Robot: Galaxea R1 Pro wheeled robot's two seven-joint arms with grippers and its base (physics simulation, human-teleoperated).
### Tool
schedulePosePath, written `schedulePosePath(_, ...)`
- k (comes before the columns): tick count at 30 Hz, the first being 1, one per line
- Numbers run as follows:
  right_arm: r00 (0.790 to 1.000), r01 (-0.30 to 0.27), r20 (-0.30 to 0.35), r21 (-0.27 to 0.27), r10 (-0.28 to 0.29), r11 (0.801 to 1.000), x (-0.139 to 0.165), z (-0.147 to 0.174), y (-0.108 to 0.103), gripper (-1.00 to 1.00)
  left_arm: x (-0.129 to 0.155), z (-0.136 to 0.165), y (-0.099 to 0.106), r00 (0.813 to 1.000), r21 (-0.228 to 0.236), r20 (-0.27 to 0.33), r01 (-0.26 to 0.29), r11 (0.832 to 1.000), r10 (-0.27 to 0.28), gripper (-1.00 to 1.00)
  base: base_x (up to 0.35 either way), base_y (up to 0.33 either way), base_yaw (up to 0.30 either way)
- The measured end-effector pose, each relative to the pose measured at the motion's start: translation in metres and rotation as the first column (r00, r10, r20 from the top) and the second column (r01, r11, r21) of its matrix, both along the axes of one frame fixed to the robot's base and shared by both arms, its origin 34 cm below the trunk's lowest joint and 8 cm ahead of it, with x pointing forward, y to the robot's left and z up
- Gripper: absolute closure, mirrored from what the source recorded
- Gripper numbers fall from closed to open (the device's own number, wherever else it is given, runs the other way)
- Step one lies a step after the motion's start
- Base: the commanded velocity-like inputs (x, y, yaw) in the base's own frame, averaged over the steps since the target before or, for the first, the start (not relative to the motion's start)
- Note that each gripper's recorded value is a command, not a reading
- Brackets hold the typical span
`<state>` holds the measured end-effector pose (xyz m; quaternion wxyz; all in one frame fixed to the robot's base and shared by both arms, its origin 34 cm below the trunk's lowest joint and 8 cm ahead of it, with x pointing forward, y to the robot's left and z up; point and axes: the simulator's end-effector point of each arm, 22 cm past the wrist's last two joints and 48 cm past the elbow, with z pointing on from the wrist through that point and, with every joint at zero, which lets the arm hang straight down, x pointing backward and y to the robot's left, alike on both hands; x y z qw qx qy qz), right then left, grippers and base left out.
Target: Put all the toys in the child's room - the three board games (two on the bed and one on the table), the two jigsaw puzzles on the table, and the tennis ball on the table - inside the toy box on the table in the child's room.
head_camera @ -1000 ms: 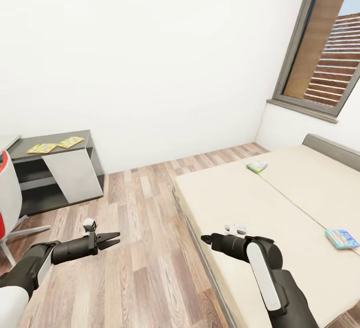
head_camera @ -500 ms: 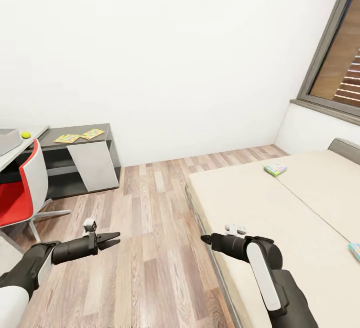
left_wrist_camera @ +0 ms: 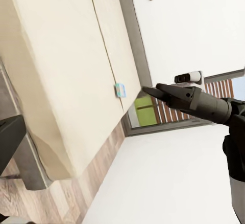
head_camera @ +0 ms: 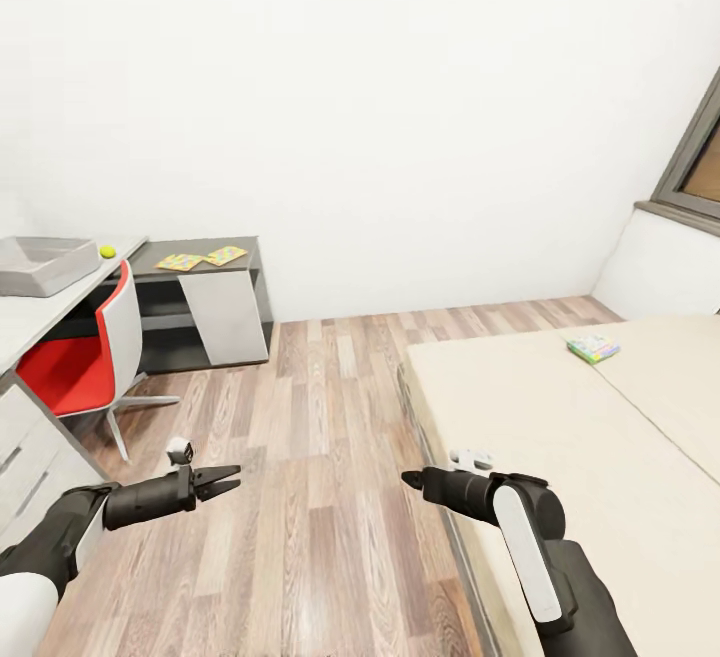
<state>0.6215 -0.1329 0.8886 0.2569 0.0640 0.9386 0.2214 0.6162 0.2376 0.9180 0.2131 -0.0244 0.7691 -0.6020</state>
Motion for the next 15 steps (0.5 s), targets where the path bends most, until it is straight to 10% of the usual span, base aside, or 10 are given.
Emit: schedulePosePath(15,1.000,0.002,-0.002,-0.001,-0.002,1.000,0.0002,-0.0018,-0.0014,-1.00,-0.0001,-0.0022,0.0000,1.000,0.000,-0.004,0.000,1.000,0.000,-1.00,-0.040,-0.012,0.048)
